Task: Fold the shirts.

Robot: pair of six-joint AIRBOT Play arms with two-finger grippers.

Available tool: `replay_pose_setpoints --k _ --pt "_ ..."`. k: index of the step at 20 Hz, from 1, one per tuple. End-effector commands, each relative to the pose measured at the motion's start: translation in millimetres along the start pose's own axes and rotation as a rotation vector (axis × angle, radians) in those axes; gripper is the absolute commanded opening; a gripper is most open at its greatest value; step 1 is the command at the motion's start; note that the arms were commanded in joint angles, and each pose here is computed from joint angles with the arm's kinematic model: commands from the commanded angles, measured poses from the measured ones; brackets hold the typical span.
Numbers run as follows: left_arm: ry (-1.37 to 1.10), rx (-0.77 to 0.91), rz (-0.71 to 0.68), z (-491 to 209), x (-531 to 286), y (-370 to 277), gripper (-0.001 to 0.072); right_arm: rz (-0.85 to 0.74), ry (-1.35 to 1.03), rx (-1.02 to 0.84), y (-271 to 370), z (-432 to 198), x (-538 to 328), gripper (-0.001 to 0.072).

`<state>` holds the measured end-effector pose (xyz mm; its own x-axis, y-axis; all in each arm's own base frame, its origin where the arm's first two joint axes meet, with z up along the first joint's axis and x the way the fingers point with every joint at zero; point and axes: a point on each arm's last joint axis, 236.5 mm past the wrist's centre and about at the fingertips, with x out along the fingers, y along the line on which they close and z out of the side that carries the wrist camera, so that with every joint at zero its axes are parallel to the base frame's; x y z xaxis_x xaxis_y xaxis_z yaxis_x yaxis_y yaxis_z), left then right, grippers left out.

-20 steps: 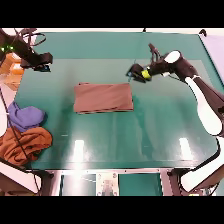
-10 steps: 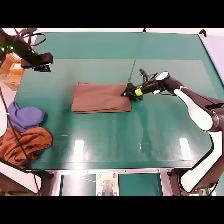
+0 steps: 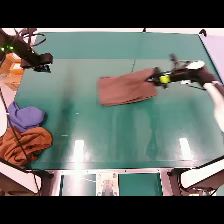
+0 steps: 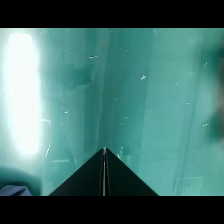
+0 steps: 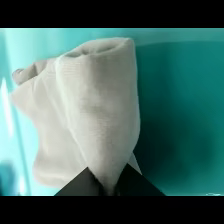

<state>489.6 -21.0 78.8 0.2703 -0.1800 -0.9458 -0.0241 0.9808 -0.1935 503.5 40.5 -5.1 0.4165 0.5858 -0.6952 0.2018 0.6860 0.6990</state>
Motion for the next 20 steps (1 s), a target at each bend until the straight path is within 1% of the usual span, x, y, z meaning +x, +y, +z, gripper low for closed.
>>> replay_pose_setpoints --k 1,3,6,9,11,13,15,20 --pt "-0.001 0.0 0.0 0.1 -0.4 0.0 0.0021 -0.141 -0.179 0.137 -91.2 33.7 -117.9 0.0013" --pt "-0.005 0.0 0.0 0.9 -0.4 0.0 0.0021 -0.222 -0.293 0.241 -149.2 31.4 -184.2 0.0012" --pt "-0.009 0.0 0.0 1.9 -0.4 -0.1 0.0021 -0.322 -0.438 0.436 -229.9 -2.9 -271.2 0.0012" --pt "-0.009 0.001 -0.001 1.9 -0.4 -0.2 0.0021 -0.377 -0.59 0.661 -293.0 -65.5 -338.9 0.0012" --pt "-0.012 0.003 -0.004 2.7 -0.4 -1.1 0.0021 -0.398 -0.666 0.8 -321.9 -114.9 -363.8 0.0012" --pt "-0.013 0.009 -0.022 2.9 -0.4 -5.2 0.0021 -0.395 -0.706 0.923 -341.8 -158.6 -367.6 0.0012" --pt "-0.022 0.019 -0.046 5.0 -0.7 -11.0 0.0021 -0.379 -0.676 0.968 -351.4 -184.6 -348.8 0.0012" --pt "-0.026 0.025 -0.061 5.9 -0.9 -14.5 0.0021 -0.362 -0.622 1.035 -360.5 -208.7 -299.1 0.0014"
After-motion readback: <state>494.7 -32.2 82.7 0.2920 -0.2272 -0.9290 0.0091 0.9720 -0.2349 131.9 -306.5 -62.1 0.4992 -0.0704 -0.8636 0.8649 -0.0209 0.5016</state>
